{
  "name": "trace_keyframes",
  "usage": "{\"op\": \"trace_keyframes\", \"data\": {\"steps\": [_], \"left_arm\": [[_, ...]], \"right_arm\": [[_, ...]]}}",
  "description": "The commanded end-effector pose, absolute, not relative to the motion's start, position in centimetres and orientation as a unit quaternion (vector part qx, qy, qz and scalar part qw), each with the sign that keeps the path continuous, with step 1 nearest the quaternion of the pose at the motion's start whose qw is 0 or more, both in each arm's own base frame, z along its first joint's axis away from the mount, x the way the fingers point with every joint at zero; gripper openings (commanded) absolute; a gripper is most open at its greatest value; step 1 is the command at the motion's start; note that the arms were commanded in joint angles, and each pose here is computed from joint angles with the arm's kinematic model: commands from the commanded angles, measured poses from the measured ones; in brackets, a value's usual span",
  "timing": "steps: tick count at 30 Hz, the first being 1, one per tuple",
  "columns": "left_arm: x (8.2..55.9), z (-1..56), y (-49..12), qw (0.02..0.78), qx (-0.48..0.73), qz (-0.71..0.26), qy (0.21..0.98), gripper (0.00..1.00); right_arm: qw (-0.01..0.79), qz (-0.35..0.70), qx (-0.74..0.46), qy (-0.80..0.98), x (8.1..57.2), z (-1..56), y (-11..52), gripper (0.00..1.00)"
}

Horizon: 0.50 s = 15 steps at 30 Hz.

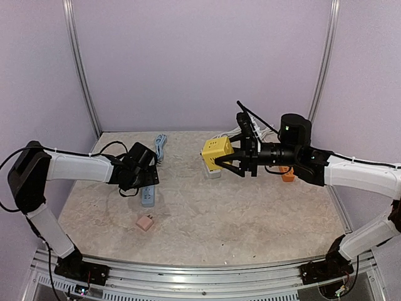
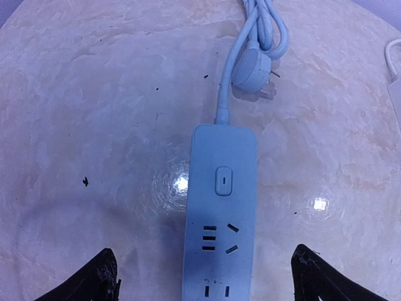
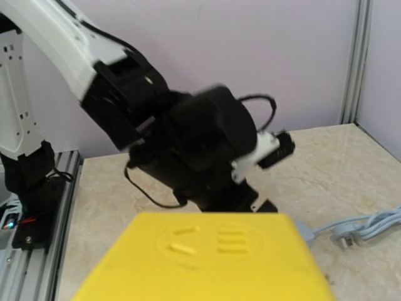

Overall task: Insert the plug
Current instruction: Move the socket to the center of the board.

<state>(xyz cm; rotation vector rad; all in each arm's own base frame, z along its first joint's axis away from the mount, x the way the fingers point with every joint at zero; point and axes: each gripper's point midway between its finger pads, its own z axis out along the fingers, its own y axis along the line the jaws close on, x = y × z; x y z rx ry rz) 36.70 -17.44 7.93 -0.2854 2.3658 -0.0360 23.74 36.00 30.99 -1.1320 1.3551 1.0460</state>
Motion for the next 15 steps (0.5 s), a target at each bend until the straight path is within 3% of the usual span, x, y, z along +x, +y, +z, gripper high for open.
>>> {"op": "trace_keyframes", "data": {"steps": [1,4,15], "left_arm": [[37.2,5.7,-17.3,0.337,-0.119,-0.004,0.934,0.87],[37.4,4.4,-17.6,0.324,-0.115,-0.001,0.939,0.81],[37.7,2.9,-22.1,0.318,-0.031,-0.012,0.947,0.42]], "right_arm": [[0.553,0.417,-0.472,0.546,23.8,33.5,35.2,0.0],[0.554,0.414,-0.468,0.55,24.0,33.5,35.1,0.0],[0.56,0.395,-0.454,0.569,25.4,33.5,35.2,0.0]]}}
